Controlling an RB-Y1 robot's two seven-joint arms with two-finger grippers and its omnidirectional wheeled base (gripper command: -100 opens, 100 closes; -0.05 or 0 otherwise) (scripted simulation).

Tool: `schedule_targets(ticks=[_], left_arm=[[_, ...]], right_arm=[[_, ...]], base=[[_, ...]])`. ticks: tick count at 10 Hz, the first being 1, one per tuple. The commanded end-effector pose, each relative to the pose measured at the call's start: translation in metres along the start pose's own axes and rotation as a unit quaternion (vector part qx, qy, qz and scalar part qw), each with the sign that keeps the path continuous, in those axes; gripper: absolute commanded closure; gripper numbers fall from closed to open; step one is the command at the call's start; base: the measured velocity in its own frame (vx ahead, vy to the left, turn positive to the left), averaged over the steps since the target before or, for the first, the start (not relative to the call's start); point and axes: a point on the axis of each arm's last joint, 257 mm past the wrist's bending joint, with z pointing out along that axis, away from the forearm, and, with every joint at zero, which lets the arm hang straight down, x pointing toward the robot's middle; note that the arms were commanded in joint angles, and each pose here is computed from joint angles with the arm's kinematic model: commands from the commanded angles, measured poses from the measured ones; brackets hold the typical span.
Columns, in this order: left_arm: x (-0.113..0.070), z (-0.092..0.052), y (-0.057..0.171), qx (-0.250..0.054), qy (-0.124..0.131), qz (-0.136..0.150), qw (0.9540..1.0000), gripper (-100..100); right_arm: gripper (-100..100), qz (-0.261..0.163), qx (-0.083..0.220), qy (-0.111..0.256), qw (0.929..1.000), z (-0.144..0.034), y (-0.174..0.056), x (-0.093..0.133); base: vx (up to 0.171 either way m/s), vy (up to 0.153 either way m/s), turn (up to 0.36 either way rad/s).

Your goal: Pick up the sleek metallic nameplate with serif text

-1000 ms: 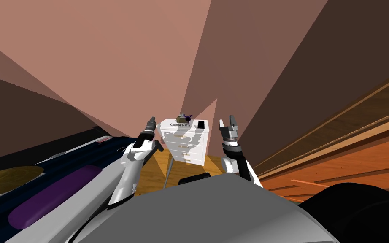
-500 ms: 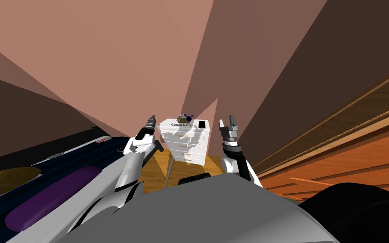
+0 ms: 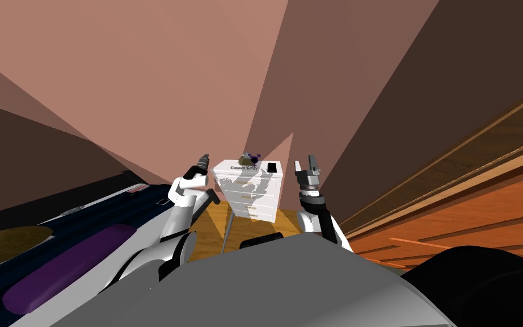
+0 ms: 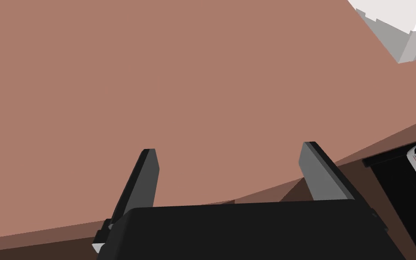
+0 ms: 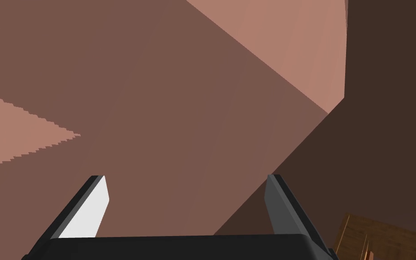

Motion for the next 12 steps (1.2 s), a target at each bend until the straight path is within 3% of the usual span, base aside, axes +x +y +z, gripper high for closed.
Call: schedule_targets(ticks=[1,2,7,12], left_arm=[[0.002,0.005,0.004,-0.018,0.004,0.0,0.9998,-100],[-0.003,0.015,0.008,-0.037,0.002,0.01,0.9993,-100],[-0.002,0.029,0.017,-0.091,0.013,0.013,0.9957,-100],[-0.002,0.044,0.028,-0.161,0.028,0.025,0.9862,-100]], right_arm=[[0,0.0,0.0,0.0,1.0,0.0,0.0,0.0],[0,0.0,0.0,0.0,1.0,0.0,0.0,0.0],[0,0.0,0.0,0.0,1.0,0.0,0.0,0.0],[0,0.0,0.0,0.0,1.0,0.0,0.0,0.0]], base=[[0.0,0.0,0.0],[0.007,-0.005,-0.005],[0.007,-0.009,0.001],[0.014,-0.025,0.009]])
